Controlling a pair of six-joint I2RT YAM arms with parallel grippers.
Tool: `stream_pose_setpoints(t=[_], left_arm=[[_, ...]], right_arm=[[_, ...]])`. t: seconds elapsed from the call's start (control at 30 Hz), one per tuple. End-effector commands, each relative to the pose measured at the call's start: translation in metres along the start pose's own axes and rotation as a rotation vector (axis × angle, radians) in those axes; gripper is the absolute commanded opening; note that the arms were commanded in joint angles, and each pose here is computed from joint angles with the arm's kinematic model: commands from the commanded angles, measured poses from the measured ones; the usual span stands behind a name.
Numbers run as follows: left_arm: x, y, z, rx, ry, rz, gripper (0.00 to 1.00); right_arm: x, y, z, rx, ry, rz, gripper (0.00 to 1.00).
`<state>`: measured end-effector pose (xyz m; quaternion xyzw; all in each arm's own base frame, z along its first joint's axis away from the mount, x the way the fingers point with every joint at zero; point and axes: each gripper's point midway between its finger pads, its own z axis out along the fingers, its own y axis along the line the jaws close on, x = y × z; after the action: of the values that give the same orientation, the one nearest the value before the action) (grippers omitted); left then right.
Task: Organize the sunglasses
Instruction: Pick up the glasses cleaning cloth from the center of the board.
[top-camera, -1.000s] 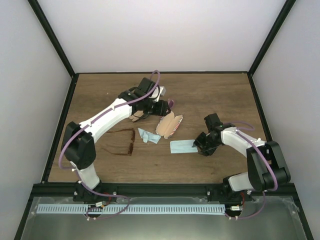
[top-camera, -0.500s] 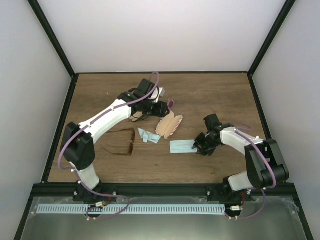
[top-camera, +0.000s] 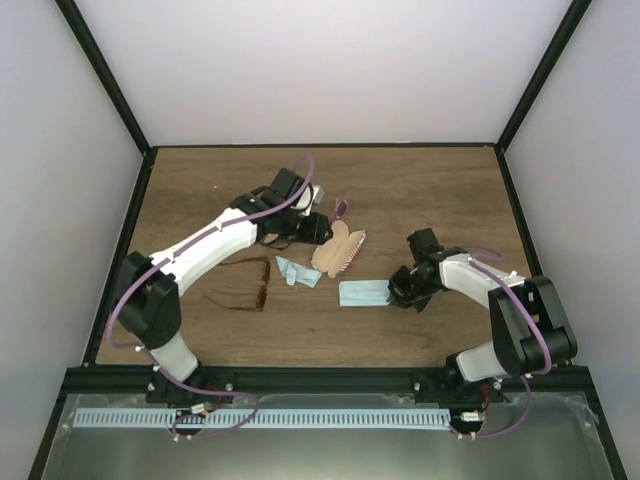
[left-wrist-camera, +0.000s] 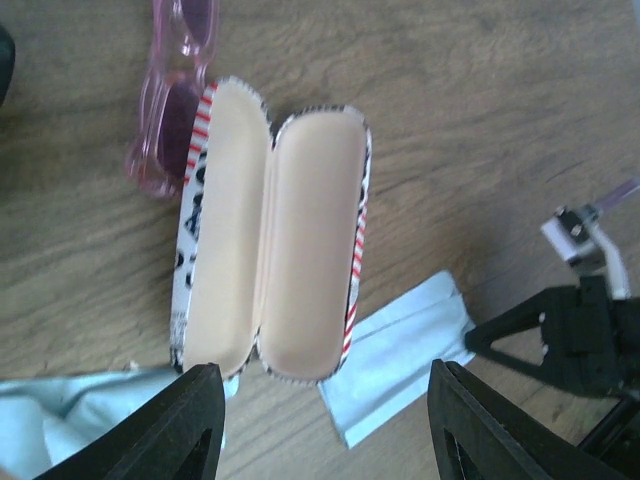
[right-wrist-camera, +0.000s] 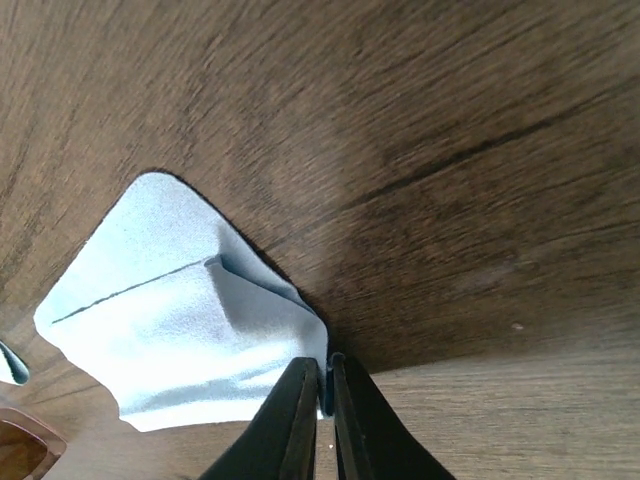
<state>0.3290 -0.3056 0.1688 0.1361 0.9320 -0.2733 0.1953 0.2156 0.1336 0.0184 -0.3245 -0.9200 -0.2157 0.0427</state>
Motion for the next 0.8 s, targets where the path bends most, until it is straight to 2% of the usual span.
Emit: stream_pose_setpoints(t=[0.0, 0.1, 0.23, 0.3, 0.37, 0.47, 0.63, 0.77], left_arm=[[0.027, 0.002, -0.007, -0.030, 0.032, 0.041, 0.58], [0.058, 0.000, -0.003, -0.053, 0.099, 0.087, 0.65], [0.089, -0.011, 0.003, -0.062, 0.193, 0.104, 0.90], [0.091, -0.023, 0.005, -0.048, 0.201, 0.084, 0.95], [0.089, -0.028, 0.006, -0.074, 0.195, 0.036, 0.95], [0.086, -0.025, 0.009, -0.135, 0.189, -0.054, 0.86], [0.094, -0.024, 0.021, -0.167, 0.207, -0.252, 0.77], [0.108, -0.020, 0.027, -0.212, 0.198, -0.339, 0.73]], right_arm=[[-0.003, 0.006, -0.004, -0.016, -0.007, -0.003, 0.04], [-0.002, 0.010, -0.006, -0.032, -0.001, -0.008, 0.01], [-0.001, 0.015, -0.007, -0.052, 0.008, -0.012, 0.01], [-0.001, 0.016, -0.006, -0.059, 0.010, -0.012, 0.01], [-0.001, 0.015, -0.005, -0.057, 0.014, -0.009, 0.01], [-0.001, 0.015, -0.006, -0.057, 0.016, -0.008, 0.01], [0.002, 0.015, -0.008, -0.074, 0.015, 0.000, 0.01], [0.008, 0.015, -0.006, -0.104, 0.043, 0.029, 0.01]])
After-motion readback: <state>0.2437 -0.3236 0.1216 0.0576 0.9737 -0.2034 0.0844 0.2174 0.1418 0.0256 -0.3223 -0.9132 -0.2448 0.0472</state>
